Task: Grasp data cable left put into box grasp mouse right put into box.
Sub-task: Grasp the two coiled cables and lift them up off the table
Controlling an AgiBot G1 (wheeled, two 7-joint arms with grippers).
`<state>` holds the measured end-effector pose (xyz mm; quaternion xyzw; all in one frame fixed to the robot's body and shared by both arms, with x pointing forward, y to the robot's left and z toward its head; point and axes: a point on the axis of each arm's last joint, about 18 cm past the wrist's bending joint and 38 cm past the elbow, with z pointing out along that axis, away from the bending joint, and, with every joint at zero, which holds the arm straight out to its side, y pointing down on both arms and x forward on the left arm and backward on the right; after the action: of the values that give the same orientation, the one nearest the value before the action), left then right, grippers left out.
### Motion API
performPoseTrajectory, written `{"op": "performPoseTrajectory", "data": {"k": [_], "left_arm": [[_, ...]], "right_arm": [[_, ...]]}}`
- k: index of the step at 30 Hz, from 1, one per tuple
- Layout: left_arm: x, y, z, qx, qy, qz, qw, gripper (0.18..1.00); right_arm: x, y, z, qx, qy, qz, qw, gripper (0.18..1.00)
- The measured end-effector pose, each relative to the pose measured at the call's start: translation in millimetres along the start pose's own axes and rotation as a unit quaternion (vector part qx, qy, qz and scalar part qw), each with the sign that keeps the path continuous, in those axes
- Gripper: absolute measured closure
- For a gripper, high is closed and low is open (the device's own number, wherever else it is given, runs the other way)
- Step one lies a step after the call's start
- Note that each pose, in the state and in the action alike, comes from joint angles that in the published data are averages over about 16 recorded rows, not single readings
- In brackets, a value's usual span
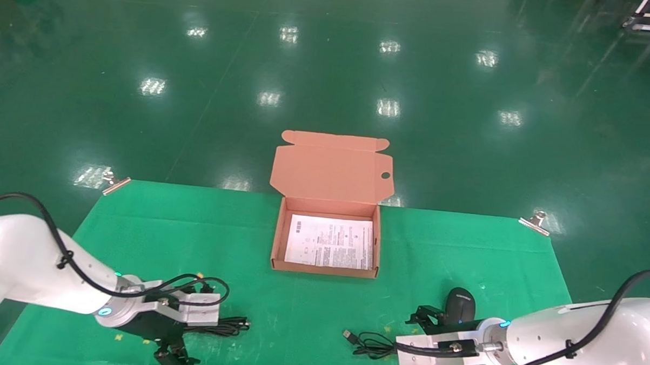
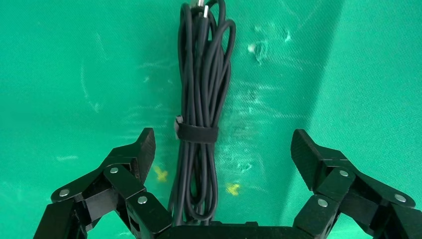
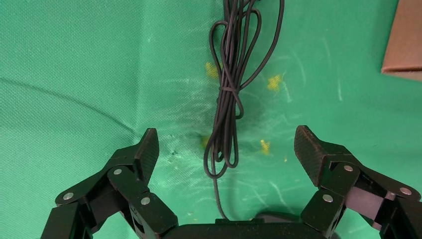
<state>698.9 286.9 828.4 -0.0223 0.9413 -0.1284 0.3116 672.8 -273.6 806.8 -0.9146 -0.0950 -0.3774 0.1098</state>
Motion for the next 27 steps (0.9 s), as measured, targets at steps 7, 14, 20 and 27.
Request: {"op": "performPoseTrajectory", "data": {"k": [7, 14, 20, 27], "left_arm": [[0.9, 1.4, 1.5, -0.001, 0.004, 0.0, 1.0, 0.206], [0.4, 0.4, 0.4, 0.0, 0.002, 0.0, 1.0, 0.266], [0.3, 0.0, -0.1, 0.001, 0.001, 0.001, 1.0, 0.354], [0.1, -0.3, -0.4, 0.001, 0.0, 0.001, 1.0, 0.499]], "right_arm": [[0.1, 0.3, 1.4, 0.002, 0.0, 0.0, 1.0, 0.202], [0.4, -0.3, 0.4, 0.002, 0.0, 0.0, 1.0, 0.266], [0.3, -0.5, -0.1, 0.002, 0.0, -0.001, 1.0, 0.358], [0.3, -0.8, -0.5, 0.001, 0.0, -0.001, 1.0, 0.495]]}}
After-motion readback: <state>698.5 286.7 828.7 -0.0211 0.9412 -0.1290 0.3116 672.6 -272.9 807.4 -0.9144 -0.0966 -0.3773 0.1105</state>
